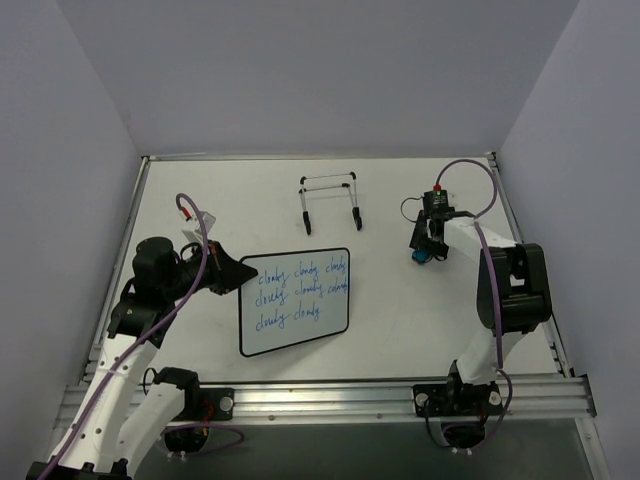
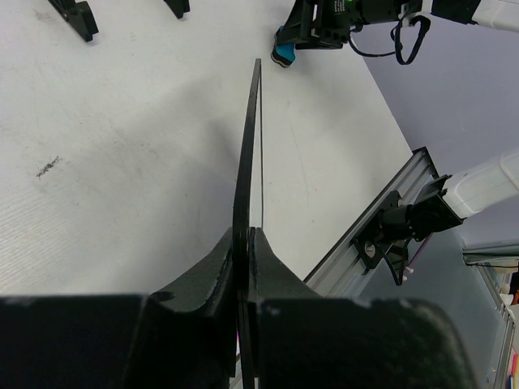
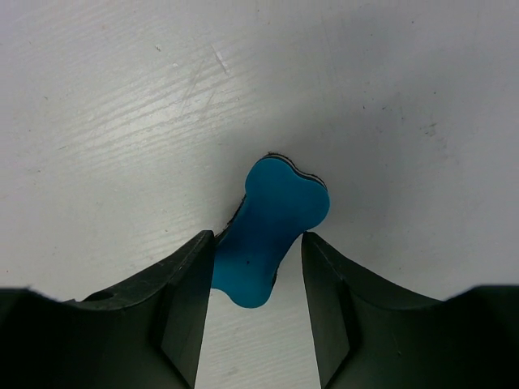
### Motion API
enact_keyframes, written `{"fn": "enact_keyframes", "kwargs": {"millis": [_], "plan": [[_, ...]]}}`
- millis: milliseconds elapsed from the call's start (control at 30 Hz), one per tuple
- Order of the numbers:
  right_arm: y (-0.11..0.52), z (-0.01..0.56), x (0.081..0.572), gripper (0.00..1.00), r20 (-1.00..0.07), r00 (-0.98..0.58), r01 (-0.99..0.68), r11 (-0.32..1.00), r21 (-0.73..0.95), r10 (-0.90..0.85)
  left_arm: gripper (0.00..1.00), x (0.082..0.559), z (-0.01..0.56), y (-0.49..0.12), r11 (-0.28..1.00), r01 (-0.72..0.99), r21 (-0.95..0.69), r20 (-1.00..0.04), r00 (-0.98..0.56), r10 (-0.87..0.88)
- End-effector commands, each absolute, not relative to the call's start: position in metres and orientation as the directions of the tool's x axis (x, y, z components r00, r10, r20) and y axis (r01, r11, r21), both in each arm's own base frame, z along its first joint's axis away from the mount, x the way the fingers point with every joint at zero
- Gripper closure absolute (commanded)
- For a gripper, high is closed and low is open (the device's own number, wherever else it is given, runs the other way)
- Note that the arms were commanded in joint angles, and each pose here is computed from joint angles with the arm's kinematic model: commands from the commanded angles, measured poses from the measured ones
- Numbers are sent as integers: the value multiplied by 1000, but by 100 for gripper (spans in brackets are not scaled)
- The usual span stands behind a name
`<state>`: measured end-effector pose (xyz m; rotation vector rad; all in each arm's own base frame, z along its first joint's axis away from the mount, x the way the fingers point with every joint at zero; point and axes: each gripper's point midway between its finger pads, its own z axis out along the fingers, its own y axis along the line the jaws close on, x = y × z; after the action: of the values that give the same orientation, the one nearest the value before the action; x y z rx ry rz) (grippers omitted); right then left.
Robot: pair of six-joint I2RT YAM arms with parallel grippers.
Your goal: Erase the whiteboard
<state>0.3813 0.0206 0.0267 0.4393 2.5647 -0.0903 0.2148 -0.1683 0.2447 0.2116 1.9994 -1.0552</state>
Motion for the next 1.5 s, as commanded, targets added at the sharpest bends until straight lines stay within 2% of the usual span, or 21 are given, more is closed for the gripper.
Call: {"fn": "enact_keyframes", "kwargs": {"millis": [0, 300, 700, 1467], "plan": [[18, 32, 388, 57, -537, -785, 350, 936, 23, 307, 98, 220, 252, -166, 652, 532, -540, -796, -574, -190], [21, 63, 397, 53, -608, -698, 384, 914, 126, 378, 98, 219, 251, -168, 646, 536, -544, -792, -581, -186], [4, 58, 387, 52, -629, -603, 528, 837, 144, 490, 98, 216, 253, -169, 644, 544, -538, -799, -572, -184], [12, 47, 389, 53, -646, -544, 572, 800, 182, 536, 98, 214, 253, -171, 639, 552, -536, -799, -575, -175]]}}
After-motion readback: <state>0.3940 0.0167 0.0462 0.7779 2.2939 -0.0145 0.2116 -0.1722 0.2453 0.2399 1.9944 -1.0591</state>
